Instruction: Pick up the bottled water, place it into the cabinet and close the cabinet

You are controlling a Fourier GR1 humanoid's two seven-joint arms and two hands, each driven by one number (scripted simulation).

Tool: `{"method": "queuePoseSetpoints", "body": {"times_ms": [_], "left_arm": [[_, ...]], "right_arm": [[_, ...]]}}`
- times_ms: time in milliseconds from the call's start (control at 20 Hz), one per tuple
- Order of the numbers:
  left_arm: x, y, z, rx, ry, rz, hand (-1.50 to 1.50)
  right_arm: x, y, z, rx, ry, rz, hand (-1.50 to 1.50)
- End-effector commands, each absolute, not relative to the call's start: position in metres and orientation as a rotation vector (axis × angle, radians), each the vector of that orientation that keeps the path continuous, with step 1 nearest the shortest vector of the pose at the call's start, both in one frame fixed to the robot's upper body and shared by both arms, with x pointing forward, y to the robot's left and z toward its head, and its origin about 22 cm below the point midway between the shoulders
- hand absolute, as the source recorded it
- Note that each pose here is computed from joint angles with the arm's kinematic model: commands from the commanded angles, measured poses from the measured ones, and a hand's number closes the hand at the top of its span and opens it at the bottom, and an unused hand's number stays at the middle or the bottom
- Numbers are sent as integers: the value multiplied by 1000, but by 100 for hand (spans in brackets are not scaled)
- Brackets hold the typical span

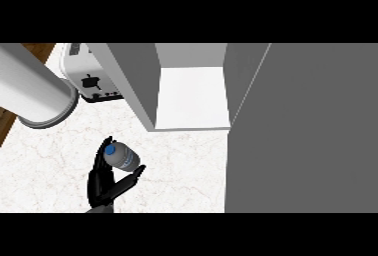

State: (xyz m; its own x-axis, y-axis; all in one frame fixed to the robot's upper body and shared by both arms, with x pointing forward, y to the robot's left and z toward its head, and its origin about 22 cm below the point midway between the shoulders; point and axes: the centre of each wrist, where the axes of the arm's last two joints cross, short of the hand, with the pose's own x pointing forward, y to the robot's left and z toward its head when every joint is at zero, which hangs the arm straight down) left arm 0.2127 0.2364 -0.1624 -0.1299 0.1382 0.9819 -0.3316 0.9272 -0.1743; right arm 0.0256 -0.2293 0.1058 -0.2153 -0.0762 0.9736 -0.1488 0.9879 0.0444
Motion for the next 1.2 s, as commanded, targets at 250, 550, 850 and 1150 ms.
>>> {"method": "queuePoseSetpoints", "body": {"times_ms": [250,550,850,1150], "left_arm": [[219,228,-174,74,-1676,517,150],[236,226,-165,8,-1718,501,150],[221,233,-170,-163,-1703,365,150],[233,225,-161,-255,-1715,289,150]], "right_arm": [[24,-228,128,164,-1805,70,-150],[24,-226,131,150,-1822,80,-150],[28,-228,126,141,-1831,60,-150],[34,-235,117,173,-1840,45,-150]]}}
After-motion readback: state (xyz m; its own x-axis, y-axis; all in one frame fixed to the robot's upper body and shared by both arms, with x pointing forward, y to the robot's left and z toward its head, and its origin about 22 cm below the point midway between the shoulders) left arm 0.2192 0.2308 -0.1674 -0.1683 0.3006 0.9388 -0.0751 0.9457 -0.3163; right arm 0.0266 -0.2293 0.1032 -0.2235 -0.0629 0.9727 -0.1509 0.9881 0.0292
